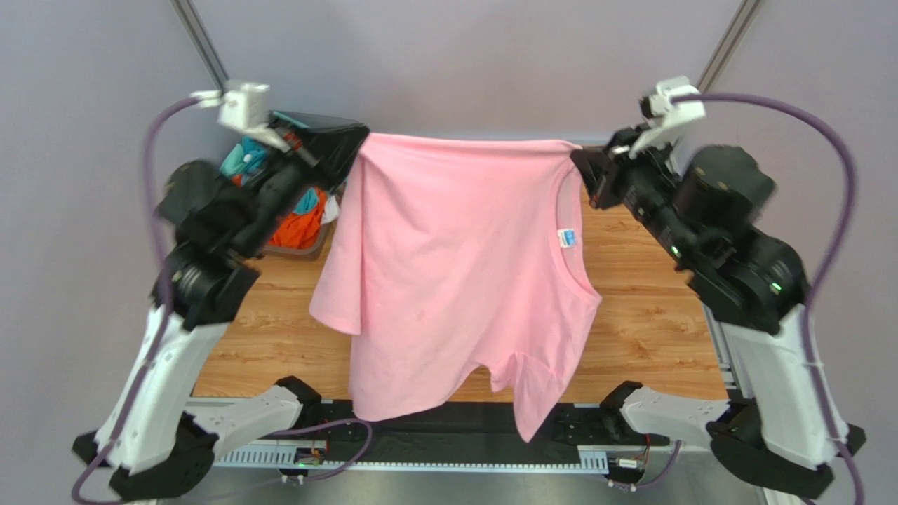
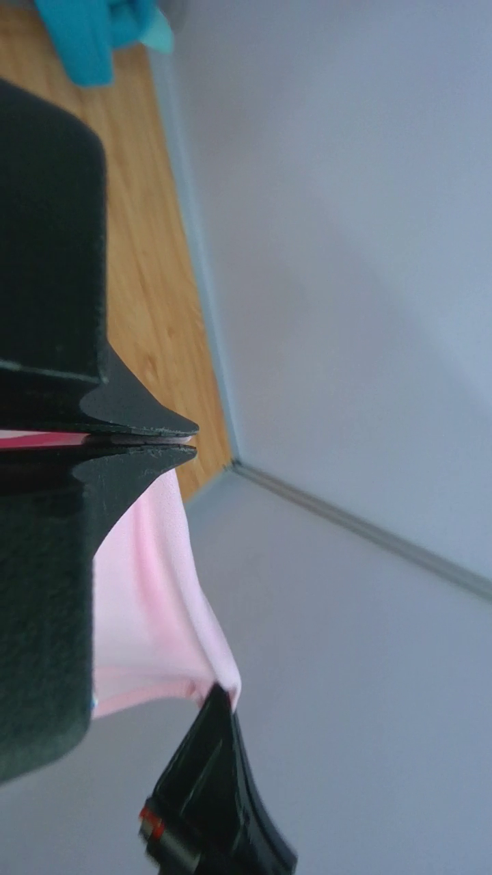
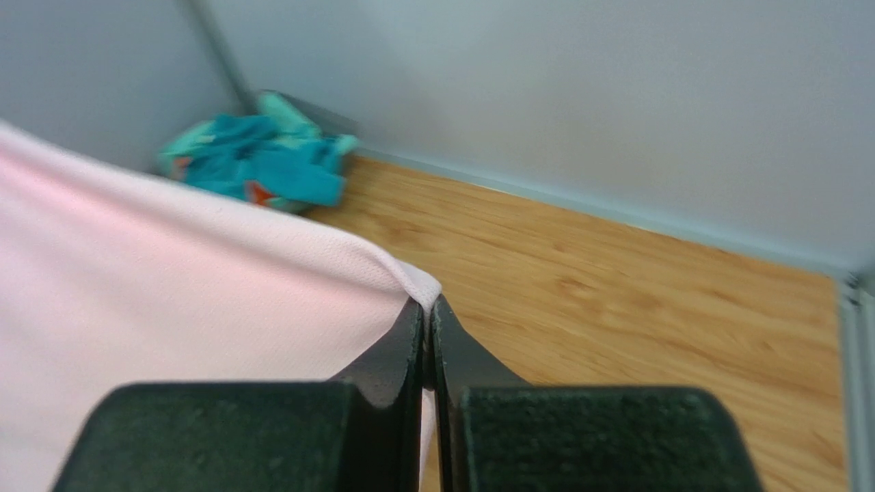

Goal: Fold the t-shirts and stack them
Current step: Flatten the tshirt out

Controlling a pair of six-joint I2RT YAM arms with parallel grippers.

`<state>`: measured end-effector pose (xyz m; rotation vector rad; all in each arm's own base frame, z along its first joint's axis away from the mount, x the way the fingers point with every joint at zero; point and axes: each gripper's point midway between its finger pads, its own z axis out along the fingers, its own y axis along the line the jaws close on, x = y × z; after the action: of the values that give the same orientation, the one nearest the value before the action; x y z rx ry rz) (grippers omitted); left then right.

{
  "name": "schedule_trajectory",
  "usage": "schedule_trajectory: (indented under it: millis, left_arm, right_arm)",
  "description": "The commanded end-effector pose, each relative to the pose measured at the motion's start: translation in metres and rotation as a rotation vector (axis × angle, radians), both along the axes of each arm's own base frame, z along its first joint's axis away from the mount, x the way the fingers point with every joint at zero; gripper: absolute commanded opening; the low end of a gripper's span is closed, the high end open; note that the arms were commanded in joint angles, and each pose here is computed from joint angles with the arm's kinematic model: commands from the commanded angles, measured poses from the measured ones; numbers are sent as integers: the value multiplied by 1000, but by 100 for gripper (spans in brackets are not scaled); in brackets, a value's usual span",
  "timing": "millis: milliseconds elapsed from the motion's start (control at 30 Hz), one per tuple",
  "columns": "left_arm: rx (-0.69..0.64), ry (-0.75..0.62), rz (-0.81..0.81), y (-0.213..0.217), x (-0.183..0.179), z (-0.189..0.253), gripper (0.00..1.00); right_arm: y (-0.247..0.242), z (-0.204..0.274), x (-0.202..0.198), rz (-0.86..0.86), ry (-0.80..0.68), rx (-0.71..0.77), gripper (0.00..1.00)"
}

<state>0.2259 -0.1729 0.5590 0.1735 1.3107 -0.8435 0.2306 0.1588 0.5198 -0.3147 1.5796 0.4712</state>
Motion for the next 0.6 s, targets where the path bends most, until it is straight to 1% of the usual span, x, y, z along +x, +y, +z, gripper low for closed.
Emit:
schedule_trajectory:
  millis: [0, 33, 67, 100, 133, 167, 200, 233, 267, 300, 333, 367, 400, 433, 467, 500, 533, 567]
  left_arm:
    - [202, 216, 272, -8, 107, -88, 1]
    - [238, 256, 325, -9, 126, -105, 4]
    - [326, 352, 357, -22, 163, -153, 6]
    - [382, 417, 383, -20, 182, -181, 7]
    - [404, 451, 393, -22, 199, -193, 9]
    - [484, 566, 389, -35, 229, -252, 19]
    - [526, 630, 387, -34, 240, -279, 56]
    - [565, 694, 383, -43, 261, -311, 73]
    - [573, 736, 378, -45, 266, -324, 88]
    - [586, 758, 383, -46, 270, -328, 99]
    - [597, 785, 379, -49, 273, -343, 100]
    - [596, 787, 379, -49, 273, -344, 100]
    - [581, 769, 376, -51, 274, -339, 100]
    - [573, 765, 375, -48, 268, -336, 100]
    - [562, 757, 370, -47, 264, -333, 100]
    - [565, 776, 351, -47, 256, -343, 100]
    - [531, 763, 343, -45, 246, -328, 100]
    - [518, 773, 326, -45, 238, -329, 100]
  right_arm:
    - [-37, -111, 104, -270, 299, -110, 0]
    - [-40, -128, 124, -268, 329, -96, 0]
    - [-49, -153, 140, -286, 384, -101, 1]
    - [-49, -189, 160, -303, 456, -131, 4]
    - [-49, -203, 176, -307, 461, -125, 5]
    - [-53, -236, 186, -299, 522, -134, 6]
    - [-54, -268, 202, -304, 584, -145, 7]
    - [-53, -281, 214, -287, 601, -131, 10]
    - [-56, -288, 224, -296, 616, -125, 14]
    - [-67, -313, 237, -325, 676, -143, 32]
    - [-73, -323, 241, -345, 707, -156, 44]
    - [-82, -315, 250, -386, 696, -178, 56]
    - [-83, -327, 250, -391, 732, -203, 86]
    - [-85, -329, 246, -396, 756, -216, 100]
    - [-84, -337, 240, -390, 776, -222, 100]
    - [-83, -328, 236, -386, 750, -203, 100]
    - [-81, -330, 229, -379, 754, -193, 100]
    - [-79, -331, 212, -376, 763, -172, 100]
